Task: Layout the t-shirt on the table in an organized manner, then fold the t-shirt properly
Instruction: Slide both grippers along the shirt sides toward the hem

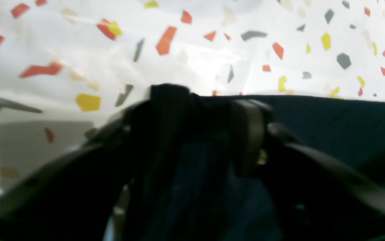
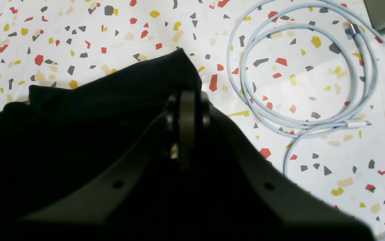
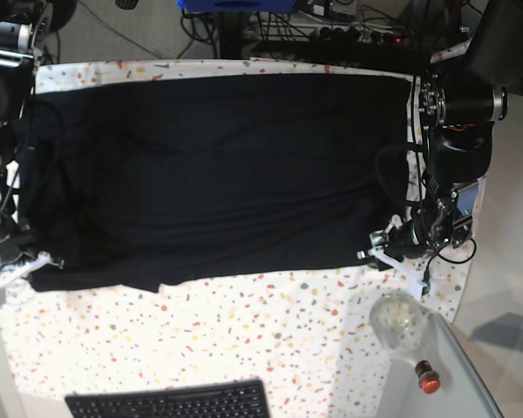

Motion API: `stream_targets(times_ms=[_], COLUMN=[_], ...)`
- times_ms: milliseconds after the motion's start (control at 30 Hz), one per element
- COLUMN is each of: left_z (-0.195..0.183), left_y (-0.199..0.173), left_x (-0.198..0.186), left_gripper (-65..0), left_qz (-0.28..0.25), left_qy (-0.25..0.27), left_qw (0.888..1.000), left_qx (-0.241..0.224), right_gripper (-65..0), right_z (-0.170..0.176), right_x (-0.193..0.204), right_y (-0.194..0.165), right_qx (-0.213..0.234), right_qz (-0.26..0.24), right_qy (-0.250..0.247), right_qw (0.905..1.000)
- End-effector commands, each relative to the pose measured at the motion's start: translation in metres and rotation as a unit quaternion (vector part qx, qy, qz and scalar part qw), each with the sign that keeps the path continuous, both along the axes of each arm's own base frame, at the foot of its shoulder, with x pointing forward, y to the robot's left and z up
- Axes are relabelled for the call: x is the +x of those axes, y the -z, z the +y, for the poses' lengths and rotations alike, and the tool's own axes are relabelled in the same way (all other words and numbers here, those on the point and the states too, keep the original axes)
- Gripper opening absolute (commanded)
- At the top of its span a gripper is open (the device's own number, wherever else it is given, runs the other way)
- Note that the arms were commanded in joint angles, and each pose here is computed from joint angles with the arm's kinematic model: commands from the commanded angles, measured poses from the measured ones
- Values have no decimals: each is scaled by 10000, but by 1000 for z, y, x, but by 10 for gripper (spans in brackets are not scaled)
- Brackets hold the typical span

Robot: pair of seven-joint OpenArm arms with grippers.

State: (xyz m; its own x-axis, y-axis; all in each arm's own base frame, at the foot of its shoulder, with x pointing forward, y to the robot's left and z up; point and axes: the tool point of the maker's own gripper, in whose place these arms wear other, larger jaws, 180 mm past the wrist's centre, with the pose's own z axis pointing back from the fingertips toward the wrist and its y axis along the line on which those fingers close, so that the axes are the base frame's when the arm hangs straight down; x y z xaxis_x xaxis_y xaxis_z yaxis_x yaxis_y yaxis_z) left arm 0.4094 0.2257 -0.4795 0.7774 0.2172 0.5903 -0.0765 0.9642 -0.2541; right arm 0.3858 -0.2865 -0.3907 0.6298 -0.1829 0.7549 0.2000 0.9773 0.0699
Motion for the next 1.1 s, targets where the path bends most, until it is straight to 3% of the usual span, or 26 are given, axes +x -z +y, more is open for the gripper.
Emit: stream_targets(times_ms=[0, 133, 433, 733, 900, 1067], left_z=[-1, 0, -6, -10, -11, -11], left_y=[-10, -12, -66, -100, -96, -100], left_x=[10, 12, 50, 66, 61, 60], left_gripper=[-418, -650, -650, -650, -650, -650], left_qz=[-116, -153, -668, -878, -693, -745], left_qy=[39, 38, 284, 485, 550, 590], left_qw=[9999, 9999, 9973, 9947, 9958, 9950], left_qx=[-42, -30, 103, 232, 238, 290], right_gripper=[-650, -650, -650, -650, -650, -650], right_z=[-10, -7, -15, -30, -11, -11], right_x=[12, 13, 26, 58, 75, 80], right_y=[-20, -19, -13, -14, -13, -7], right_qx=[-113, -103, -12, -10, -26, -404], right_qz=[-317, -319, -261, -1193, -1521, -1614], right_qy=[42, 21, 145, 452, -470, -766], right_qw=[9994, 9994, 9996, 9918, 9873, 9831])
